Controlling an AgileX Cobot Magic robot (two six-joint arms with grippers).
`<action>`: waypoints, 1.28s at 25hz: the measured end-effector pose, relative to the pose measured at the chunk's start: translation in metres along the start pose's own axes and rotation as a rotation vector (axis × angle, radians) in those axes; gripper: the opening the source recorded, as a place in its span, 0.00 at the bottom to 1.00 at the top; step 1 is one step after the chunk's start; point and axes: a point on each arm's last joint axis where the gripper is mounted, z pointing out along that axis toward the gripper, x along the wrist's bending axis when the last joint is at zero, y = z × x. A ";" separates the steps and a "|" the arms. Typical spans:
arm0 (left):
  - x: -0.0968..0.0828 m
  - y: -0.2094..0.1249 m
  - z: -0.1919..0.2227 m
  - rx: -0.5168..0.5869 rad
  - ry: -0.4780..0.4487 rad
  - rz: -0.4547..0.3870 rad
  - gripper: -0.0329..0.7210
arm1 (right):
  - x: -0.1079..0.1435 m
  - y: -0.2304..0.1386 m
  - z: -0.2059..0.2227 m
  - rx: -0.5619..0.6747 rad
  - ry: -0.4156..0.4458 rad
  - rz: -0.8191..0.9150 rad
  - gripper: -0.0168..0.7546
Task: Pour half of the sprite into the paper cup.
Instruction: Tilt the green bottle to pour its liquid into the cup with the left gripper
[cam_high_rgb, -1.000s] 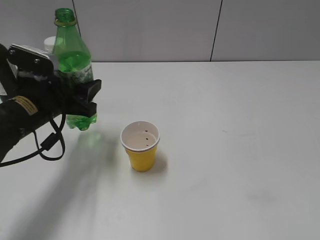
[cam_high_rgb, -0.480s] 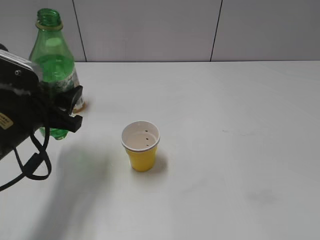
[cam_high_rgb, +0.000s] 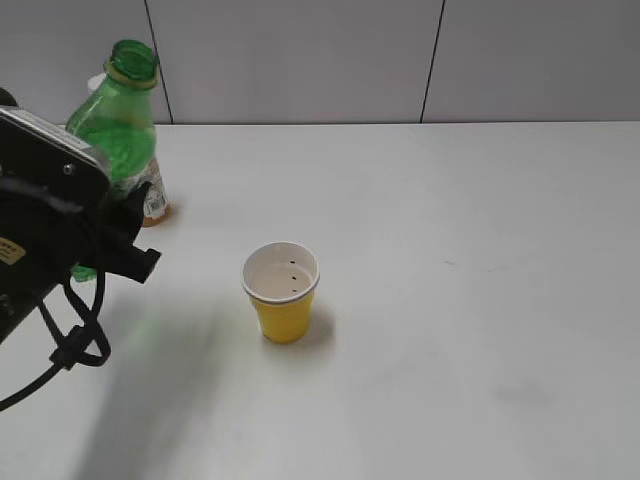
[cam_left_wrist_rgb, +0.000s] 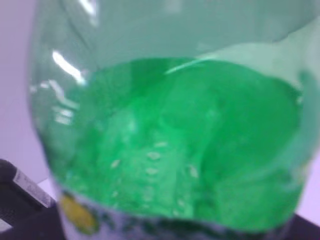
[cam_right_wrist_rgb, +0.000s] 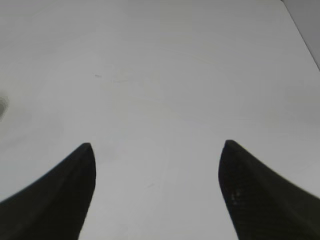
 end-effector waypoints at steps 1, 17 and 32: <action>0.000 0.000 0.000 0.000 0.004 0.032 0.65 | 0.000 0.000 0.000 0.000 0.000 0.000 0.77; 0.002 -0.002 0.000 0.021 0.032 0.280 0.65 | 0.000 0.000 0.000 0.000 0.000 0.000 0.77; -0.007 -0.012 0.004 0.049 0.053 0.506 0.65 | 0.000 0.000 0.000 0.000 0.000 0.000 0.76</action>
